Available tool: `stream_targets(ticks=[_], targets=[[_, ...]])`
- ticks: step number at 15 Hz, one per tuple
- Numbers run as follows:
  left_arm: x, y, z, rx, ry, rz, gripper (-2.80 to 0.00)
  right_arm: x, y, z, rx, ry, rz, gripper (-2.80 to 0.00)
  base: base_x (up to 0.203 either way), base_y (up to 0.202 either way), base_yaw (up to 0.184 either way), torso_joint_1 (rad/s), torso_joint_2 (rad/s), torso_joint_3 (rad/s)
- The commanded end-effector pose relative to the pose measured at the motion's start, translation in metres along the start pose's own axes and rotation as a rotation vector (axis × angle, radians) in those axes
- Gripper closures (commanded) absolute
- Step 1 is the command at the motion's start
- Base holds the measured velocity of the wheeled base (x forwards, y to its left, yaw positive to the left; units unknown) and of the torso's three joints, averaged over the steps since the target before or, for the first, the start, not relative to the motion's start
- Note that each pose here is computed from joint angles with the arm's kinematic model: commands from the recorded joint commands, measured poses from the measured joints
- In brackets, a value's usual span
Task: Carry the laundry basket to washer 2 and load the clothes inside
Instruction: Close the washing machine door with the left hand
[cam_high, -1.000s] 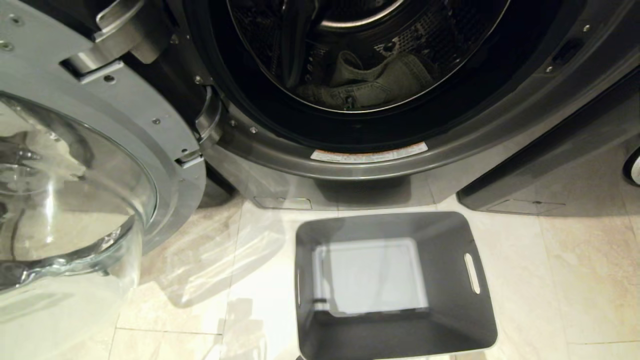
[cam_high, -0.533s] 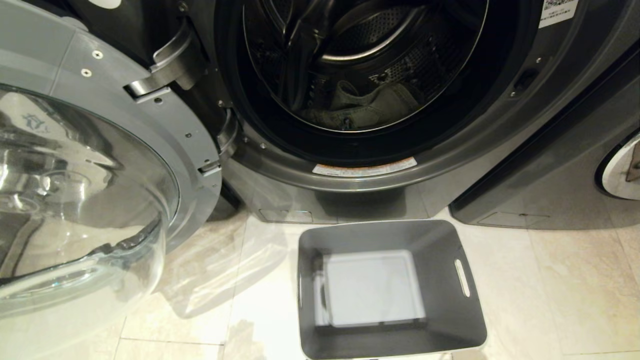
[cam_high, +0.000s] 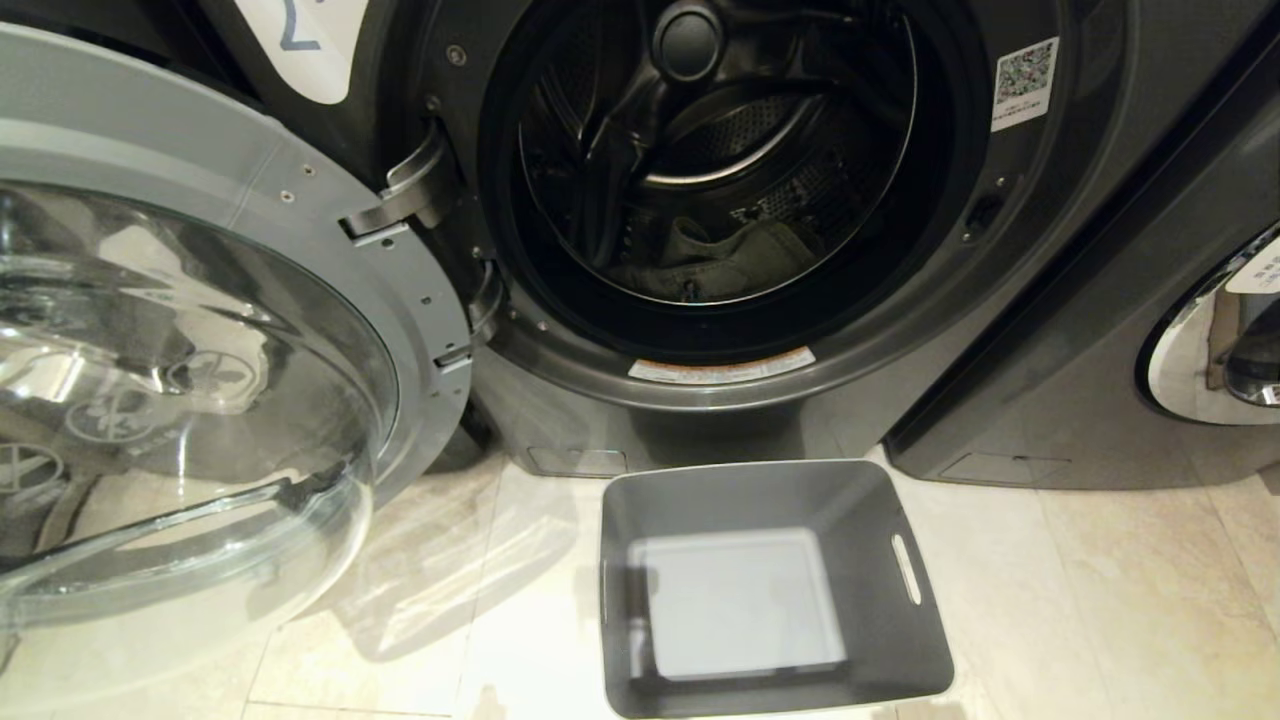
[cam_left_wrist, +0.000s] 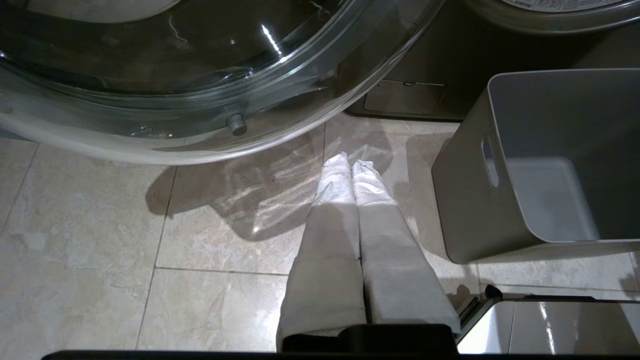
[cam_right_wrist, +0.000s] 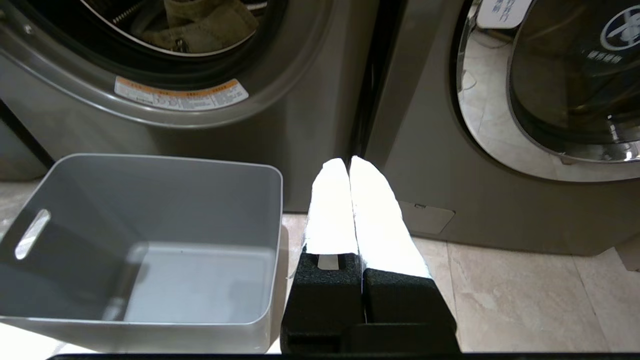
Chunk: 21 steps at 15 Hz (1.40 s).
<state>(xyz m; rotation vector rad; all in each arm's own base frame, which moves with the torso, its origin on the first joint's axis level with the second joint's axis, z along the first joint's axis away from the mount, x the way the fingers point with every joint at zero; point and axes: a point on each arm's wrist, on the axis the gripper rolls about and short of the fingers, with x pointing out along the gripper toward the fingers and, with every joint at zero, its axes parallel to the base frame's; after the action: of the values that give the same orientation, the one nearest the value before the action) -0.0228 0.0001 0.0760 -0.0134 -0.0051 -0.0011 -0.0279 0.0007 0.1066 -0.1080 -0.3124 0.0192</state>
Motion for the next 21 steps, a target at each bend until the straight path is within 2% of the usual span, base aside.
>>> stream_targets(ticks=[1, 21], targets=[[0.0, 0.0, 0.0001, 0.0, -0.001, 0.0, 0.0, 0.0007, 0.0011, -0.0114, 0.002, 0.039, 0.004, 0.0, 0.0, 0.0, 0.0, 0.006, 0.0, 0.202], [0.0, 0.0, 0.0001, 0.0, -0.001, 0.0, 0.0, 0.0007, 0.0011, -0.0116, 0.01, 0.041, 0.002, 0.0, 0.0, 0.0, 0.0, 0.003, 0.0, 0.185]])
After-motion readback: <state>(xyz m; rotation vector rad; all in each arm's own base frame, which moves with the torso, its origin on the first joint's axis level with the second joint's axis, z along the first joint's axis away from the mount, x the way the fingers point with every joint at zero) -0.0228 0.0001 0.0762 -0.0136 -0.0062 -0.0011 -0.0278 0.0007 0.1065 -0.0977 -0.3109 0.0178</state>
